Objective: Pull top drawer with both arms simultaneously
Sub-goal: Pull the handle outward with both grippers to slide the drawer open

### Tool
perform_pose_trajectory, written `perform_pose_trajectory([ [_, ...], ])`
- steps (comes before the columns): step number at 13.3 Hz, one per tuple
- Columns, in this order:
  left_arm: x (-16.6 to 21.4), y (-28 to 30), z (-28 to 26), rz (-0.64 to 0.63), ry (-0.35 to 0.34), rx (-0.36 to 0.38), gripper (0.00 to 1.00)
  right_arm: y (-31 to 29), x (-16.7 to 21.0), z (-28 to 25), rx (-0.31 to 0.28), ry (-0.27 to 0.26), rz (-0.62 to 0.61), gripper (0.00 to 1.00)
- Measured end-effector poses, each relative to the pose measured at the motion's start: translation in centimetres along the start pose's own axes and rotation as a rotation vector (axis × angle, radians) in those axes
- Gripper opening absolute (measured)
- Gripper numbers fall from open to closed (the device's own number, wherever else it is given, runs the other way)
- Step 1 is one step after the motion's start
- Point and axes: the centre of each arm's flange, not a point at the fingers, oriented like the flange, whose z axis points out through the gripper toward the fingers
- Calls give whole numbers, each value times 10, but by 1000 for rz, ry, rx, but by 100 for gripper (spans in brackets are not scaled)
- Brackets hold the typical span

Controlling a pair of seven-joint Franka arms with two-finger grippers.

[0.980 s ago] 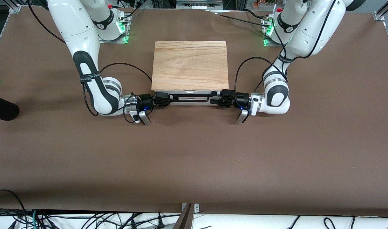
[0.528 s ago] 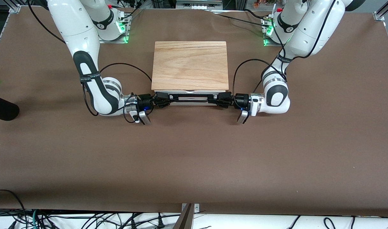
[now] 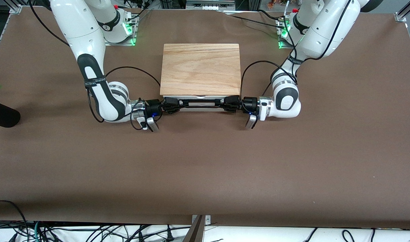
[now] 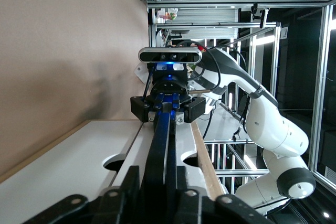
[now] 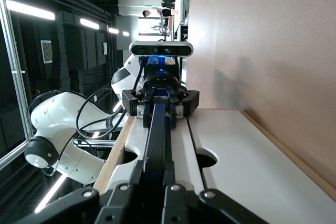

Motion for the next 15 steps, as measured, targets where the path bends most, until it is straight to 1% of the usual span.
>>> perform_pose_trajectory([
  [1,0,-1,0,-1,1,3,28,0,0,0,0,0,0,18],
  [2,0,0,0,-1,1,1,20,0,0,0,0,0,0,18],
  [3,0,0,-1,-3,2,2,18,0,0,0,0,0,0,18],
  [11,0,0,-1,-4,3,2,18,-1,1,0,-1,-1,-3,18],
  [15,1,-1,-4,-6,12,0,18,-2,7,2,-9,-5,0,18],
])
